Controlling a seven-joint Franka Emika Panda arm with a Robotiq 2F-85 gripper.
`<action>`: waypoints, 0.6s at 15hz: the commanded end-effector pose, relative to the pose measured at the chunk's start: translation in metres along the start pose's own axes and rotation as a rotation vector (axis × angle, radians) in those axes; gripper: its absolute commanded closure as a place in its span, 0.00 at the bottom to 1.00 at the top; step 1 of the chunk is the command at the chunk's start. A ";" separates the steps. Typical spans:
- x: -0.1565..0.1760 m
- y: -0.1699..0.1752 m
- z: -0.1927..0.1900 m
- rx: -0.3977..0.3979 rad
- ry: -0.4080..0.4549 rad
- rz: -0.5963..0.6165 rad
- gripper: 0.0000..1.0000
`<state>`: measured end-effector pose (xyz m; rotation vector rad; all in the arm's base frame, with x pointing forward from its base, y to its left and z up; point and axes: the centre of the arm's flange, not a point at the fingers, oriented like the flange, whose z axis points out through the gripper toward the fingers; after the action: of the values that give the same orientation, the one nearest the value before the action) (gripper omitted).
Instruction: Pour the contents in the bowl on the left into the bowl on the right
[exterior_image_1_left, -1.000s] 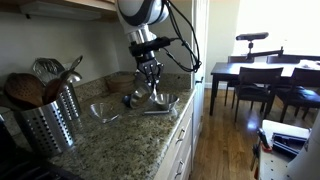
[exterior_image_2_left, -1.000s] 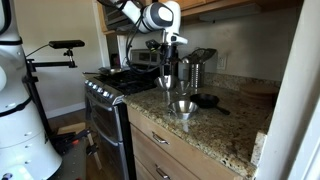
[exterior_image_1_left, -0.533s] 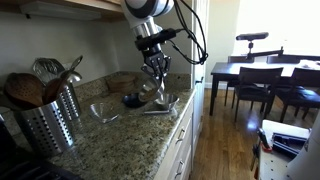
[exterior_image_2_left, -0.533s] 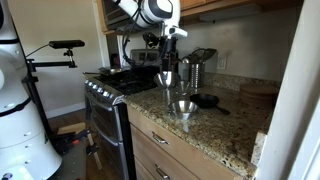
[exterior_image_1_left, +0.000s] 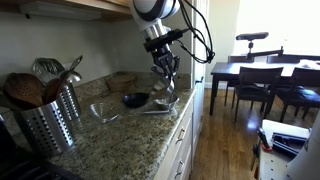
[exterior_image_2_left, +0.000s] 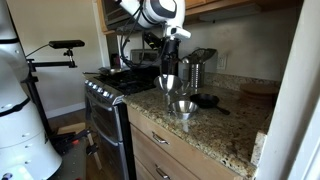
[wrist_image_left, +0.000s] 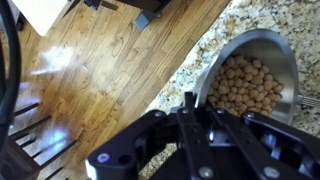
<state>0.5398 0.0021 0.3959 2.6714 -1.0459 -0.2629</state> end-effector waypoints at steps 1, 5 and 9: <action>-0.002 0.024 0.003 -0.016 -0.017 0.062 0.92; 0.008 0.036 0.009 -0.017 -0.033 0.104 0.93; 0.016 0.046 0.012 -0.021 -0.046 0.151 0.92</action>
<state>0.5346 -0.0353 0.3896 2.6082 -1.1745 -0.2925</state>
